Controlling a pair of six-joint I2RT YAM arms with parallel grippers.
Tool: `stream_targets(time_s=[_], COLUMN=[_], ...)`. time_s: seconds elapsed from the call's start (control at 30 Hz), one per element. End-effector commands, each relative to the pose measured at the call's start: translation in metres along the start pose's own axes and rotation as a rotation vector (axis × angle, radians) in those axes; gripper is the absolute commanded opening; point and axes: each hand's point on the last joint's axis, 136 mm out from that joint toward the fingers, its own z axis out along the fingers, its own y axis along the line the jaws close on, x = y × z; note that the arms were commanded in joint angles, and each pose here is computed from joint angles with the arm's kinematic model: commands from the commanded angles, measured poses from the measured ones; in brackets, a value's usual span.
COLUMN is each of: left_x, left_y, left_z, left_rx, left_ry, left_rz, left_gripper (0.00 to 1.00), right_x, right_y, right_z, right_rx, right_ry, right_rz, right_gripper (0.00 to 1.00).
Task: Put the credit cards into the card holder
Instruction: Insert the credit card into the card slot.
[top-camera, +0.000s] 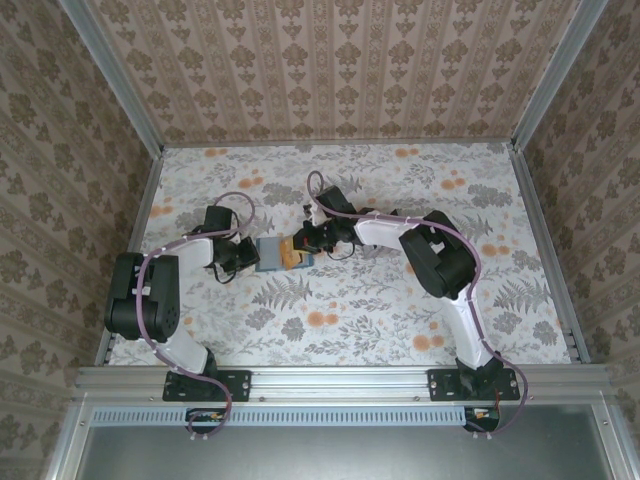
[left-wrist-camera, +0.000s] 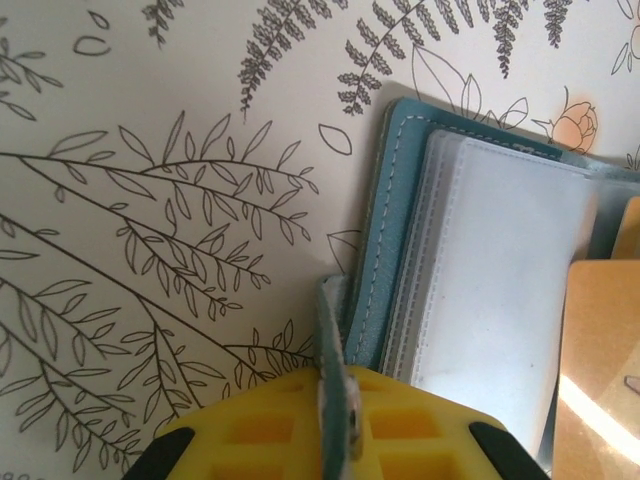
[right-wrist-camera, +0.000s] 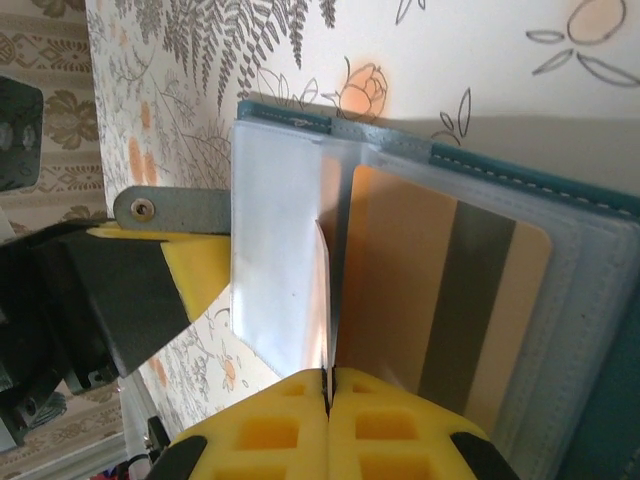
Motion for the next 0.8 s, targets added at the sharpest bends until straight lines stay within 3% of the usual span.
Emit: stream_targets(time_s=[0.0,0.77], left_x=[0.023,0.021], left_y=[0.008,0.005], left_z=[0.015,0.014], left_rx=[-0.021,-0.021], left_ry=[0.075,0.074], left_rz=[-0.012,-0.004], left_gripper=[0.11,0.10], right_x=[-0.011,-0.018], right_y=[-0.007,-0.020], right_z=[0.008,0.025], right_rx=[0.003,0.019], right_ry=[-0.025,-0.093], right_rz=[0.025,0.024], right_gripper=[0.05,0.05])
